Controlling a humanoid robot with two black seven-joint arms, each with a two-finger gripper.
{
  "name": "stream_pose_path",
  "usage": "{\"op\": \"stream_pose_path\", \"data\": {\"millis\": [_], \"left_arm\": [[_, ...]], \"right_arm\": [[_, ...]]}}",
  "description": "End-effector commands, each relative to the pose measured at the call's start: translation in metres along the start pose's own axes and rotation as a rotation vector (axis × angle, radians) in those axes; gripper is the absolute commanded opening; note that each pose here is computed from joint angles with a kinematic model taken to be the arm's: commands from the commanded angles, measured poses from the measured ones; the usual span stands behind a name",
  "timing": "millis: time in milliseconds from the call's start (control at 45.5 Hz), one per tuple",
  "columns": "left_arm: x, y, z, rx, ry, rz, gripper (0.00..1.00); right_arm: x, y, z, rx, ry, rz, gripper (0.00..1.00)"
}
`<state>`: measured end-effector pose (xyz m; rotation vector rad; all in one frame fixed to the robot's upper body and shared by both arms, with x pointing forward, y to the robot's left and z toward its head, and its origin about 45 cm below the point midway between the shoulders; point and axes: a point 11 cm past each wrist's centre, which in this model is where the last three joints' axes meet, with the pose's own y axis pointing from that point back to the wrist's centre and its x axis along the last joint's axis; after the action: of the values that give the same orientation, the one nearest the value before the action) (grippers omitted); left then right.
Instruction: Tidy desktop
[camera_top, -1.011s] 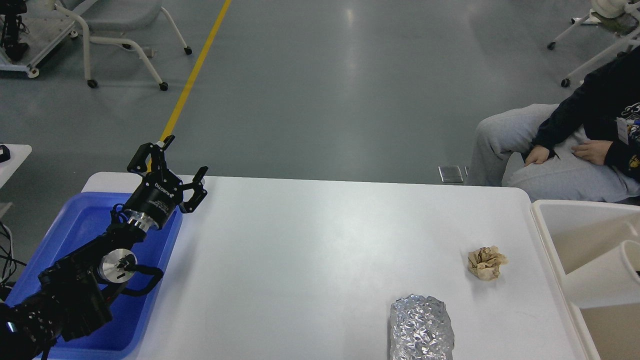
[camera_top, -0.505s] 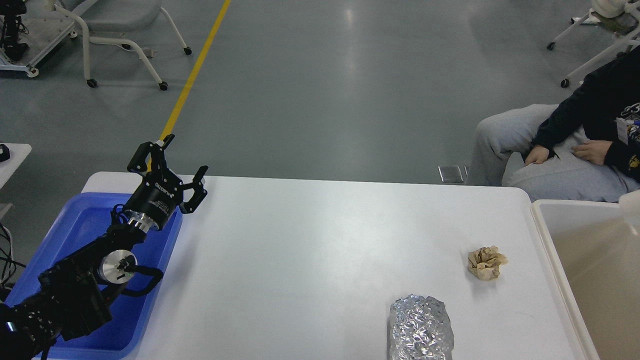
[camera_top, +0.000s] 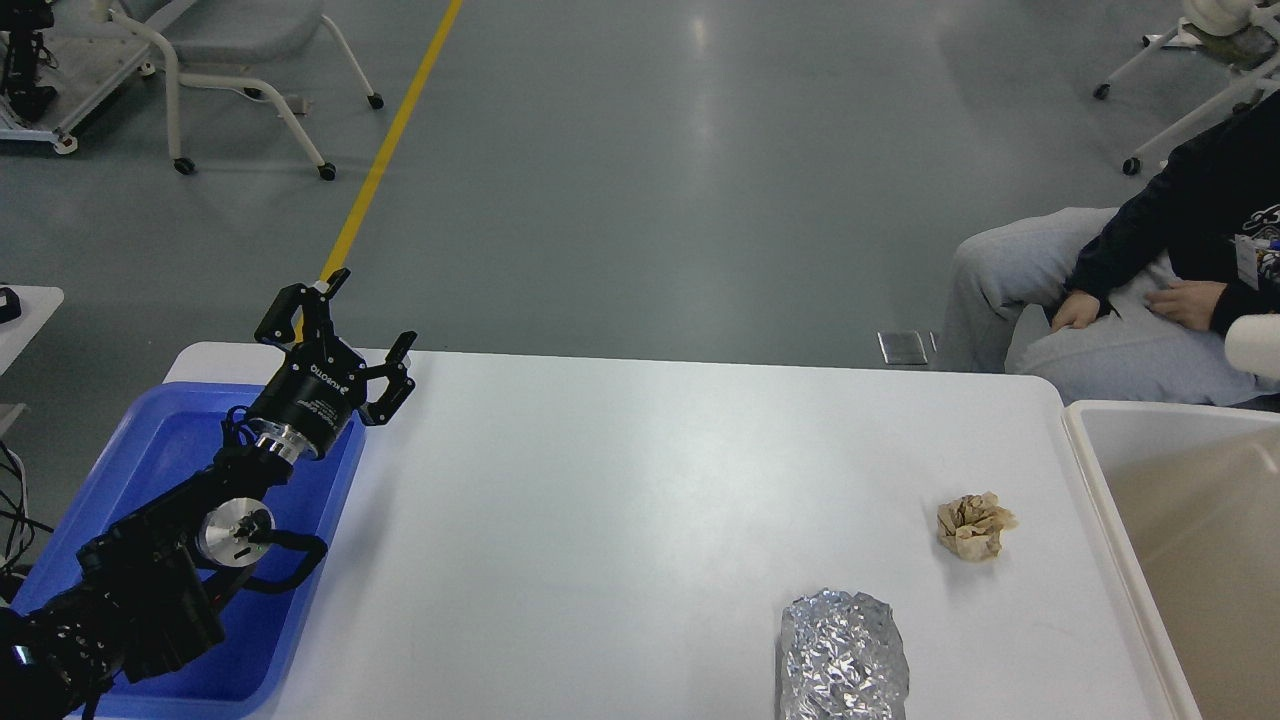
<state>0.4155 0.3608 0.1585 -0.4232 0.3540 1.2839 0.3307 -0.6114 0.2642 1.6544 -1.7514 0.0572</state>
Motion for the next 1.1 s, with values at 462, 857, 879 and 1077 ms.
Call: {"op": "stream_pose_path", "data": {"millis": [462, 857, 879, 1077], "left_arm": [[0.000, 0.000, 0.000, 0.000, 0.000, 0.000, 1.00], [0.000, 0.000, 0.000, 0.000, 0.000, 0.000, 1.00], [0.000, 0.000, 0.000, 0.000, 0.000, 0.000, 1.00], [0.000, 0.000, 0.000, 0.000, 0.000, 0.000, 1.00]], "right_arm": [[-0.100, -0.033, 0.133, -0.403, -0.525, 0.287, 0.00], [-0.102, -0.024, 0.152, -0.476, -0.671, 0.345, 0.00], [-0.102, -0.024, 0.152, -0.476, -0.671, 0.346, 0.00], [-0.106, -0.019, 0.162, -0.497, -0.670, 0.346, 0.00]]}}
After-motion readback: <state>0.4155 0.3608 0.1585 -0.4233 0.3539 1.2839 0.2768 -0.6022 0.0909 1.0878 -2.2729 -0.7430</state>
